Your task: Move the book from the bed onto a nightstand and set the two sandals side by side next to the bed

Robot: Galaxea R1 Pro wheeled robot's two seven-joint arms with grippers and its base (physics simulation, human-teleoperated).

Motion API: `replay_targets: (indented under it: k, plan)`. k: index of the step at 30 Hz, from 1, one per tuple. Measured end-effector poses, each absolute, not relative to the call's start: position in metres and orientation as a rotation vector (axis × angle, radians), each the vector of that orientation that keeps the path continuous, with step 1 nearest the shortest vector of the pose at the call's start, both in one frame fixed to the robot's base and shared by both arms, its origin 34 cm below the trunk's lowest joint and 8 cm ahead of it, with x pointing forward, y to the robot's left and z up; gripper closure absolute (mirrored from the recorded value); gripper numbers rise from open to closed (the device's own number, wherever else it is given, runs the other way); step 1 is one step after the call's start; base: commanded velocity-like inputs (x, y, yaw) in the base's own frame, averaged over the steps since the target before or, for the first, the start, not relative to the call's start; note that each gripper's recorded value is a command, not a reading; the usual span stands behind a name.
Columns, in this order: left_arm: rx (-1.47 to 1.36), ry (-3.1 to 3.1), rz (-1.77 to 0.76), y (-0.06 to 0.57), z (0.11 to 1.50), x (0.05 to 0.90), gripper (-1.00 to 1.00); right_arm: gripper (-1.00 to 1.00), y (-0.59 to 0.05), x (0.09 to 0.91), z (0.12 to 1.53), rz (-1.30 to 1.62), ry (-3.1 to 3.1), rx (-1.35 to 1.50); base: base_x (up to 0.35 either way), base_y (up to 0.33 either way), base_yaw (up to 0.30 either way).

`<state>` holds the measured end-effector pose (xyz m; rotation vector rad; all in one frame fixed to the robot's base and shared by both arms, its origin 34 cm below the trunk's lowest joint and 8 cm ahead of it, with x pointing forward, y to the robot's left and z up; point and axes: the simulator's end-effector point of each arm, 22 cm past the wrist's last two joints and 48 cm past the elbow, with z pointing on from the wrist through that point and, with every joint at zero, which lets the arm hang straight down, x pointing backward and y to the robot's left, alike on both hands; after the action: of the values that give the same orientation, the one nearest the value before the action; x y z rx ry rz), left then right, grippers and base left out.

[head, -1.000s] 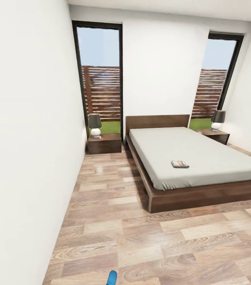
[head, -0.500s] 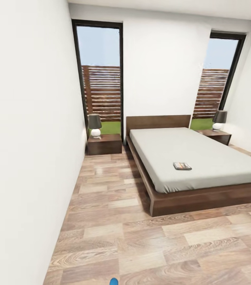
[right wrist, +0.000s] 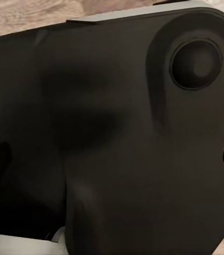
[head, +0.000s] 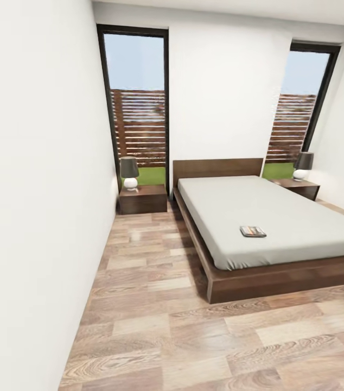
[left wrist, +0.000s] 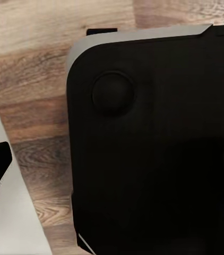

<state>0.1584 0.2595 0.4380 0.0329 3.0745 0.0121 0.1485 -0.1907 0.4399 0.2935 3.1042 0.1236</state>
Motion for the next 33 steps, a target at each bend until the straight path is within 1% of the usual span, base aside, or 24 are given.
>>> replay_targets:
  k: [18, 33]
  plan:
    - [0.033, 3.072, 0.011, 0.2592, 0.438, 0.159, -1.0, -1.0, -0.1906, 0.1485, 0.4399, 0.124, 3.104, 0.294, 0.076, 0.014, 0.0]
    - [0.034, 3.072, 0.012, 0.2594, 0.438, 0.1592, -1.0, -1.0, -0.191, 0.1484, 0.4398, 0.123, 3.105, 0.294, 0.019, 0.007, 0.0]
